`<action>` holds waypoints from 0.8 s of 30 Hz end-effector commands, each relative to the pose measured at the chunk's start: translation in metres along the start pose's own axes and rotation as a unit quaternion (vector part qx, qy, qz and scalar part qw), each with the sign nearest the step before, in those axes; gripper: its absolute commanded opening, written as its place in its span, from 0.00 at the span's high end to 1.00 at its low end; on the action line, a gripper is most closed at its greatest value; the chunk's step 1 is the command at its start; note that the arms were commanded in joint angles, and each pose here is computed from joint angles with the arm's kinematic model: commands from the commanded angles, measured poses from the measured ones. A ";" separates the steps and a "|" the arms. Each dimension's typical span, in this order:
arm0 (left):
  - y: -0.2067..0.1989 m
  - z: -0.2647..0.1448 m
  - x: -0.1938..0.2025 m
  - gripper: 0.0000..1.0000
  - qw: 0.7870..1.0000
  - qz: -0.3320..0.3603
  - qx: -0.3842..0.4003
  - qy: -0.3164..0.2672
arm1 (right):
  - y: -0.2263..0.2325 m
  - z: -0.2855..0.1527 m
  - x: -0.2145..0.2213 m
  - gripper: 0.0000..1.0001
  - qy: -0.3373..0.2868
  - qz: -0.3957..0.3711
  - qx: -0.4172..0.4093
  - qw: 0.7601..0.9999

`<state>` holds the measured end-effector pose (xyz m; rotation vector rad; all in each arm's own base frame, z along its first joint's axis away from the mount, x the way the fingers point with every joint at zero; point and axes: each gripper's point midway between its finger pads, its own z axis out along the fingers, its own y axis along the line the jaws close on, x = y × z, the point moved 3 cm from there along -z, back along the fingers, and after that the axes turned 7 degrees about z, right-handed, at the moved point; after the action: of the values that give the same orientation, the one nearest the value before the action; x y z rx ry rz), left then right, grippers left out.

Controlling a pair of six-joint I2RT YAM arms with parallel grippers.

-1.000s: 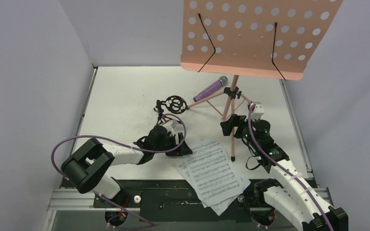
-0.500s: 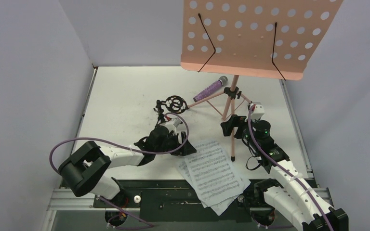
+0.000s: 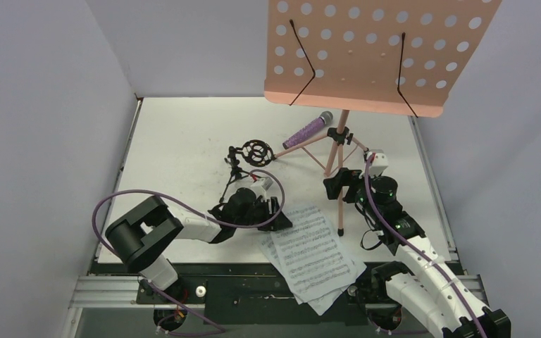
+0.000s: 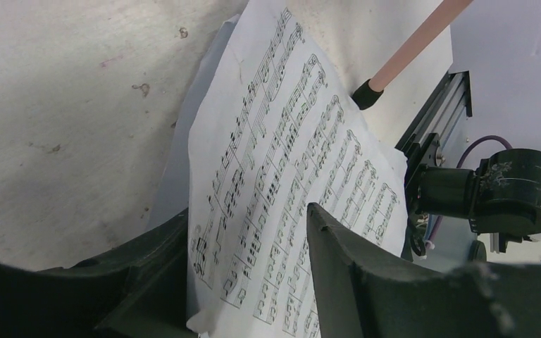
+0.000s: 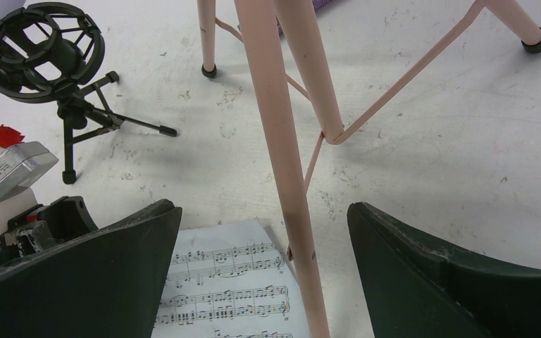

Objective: Set up the instrument practice props

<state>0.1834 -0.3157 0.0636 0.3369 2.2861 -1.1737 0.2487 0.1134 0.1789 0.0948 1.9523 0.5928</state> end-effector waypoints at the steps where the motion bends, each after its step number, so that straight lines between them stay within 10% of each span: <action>1: -0.029 0.012 -0.027 0.53 0.998 0.011 0.045 -0.044 | 0.013 -0.005 -0.027 0.08 -0.041 -0.003 -0.016 0.999; 16: -0.039 -0.005 -0.037 0.99 0.996 0.053 0.029 -0.060 | 0.017 -0.010 -0.034 0.09 -0.049 -0.006 -0.020 0.999; 24: -0.068 -0.051 -0.057 1.00 0.986 0.103 0.067 -0.116 | 0.027 -0.017 -0.043 0.10 -0.059 -0.011 -0.045 0.997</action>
<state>0.1849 -0.3222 0.1330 0.4047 2.0607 -1.2036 0.2478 0.1133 0.1945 0.0865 1.9175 0.6019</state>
